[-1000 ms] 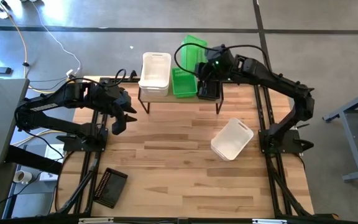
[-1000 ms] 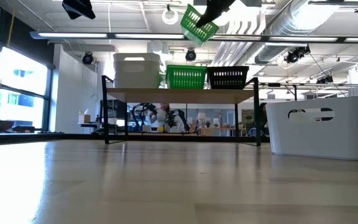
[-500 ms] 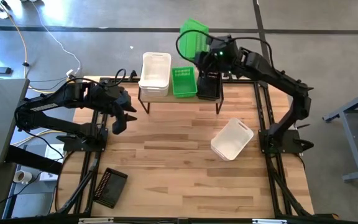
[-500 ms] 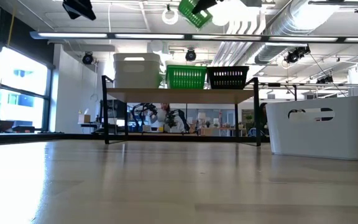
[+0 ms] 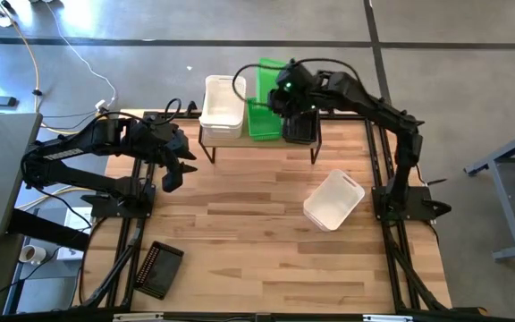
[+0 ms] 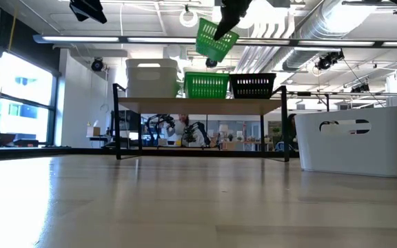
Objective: Stack baskets on shelf by color
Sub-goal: Stack the green bin on top of the green bin
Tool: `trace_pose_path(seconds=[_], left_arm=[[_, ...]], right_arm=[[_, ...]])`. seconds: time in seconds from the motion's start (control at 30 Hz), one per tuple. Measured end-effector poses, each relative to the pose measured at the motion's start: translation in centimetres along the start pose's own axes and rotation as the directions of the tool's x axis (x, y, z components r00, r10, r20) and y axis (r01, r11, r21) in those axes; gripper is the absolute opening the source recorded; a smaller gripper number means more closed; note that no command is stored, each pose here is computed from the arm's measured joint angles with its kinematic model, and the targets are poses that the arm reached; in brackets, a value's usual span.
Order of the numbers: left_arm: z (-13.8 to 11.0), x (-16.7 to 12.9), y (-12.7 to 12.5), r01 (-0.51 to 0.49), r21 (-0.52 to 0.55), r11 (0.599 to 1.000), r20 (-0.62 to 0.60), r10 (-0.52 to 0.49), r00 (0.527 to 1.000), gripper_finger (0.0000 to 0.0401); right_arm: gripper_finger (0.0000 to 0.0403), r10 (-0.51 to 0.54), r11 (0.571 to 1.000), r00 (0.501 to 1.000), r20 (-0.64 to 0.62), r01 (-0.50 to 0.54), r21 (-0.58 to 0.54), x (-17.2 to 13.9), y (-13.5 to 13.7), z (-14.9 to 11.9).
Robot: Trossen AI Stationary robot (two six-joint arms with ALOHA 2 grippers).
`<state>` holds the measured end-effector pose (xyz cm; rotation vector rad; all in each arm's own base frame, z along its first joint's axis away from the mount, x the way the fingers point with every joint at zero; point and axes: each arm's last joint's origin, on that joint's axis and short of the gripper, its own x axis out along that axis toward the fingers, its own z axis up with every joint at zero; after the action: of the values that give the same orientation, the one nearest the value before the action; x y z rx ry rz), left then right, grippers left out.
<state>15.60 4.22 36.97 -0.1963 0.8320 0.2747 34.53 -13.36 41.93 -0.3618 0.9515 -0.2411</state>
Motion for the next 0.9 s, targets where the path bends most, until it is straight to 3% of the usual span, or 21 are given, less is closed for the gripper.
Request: trace_pose_path(seconds=[0.3, 0.57, 0.9], left_arm=[[0.0, 0.0, 0.0, 0.002, -0.001, 1.000, -0.001, -0.002, 1.000, 0.0158], [0.0, 0.0, 0.0, 0.002, -0.002, 1.000, -0.003, -0.002, 1.000, 0.0158], [0.0, 0.0, 0.0, 0.002, -0.001, 1.000, -0.004, -0.002, 1.000, 0.0158]], right_arm=[[0.0000, 0.114, 0.992, 0.994, -0.007, -0.114, -0.050, 2.2, 2.5, 1.2], [0.0000, 0.090, 0.993, 0.990, -0.113, -0.097, -0.060, 4.2, 2.8, 0.8], [0.0000, 0.136, 0.990, 0.983, -0.121, -0.141, -0.032, 4.7, 2.5, 0.4]])
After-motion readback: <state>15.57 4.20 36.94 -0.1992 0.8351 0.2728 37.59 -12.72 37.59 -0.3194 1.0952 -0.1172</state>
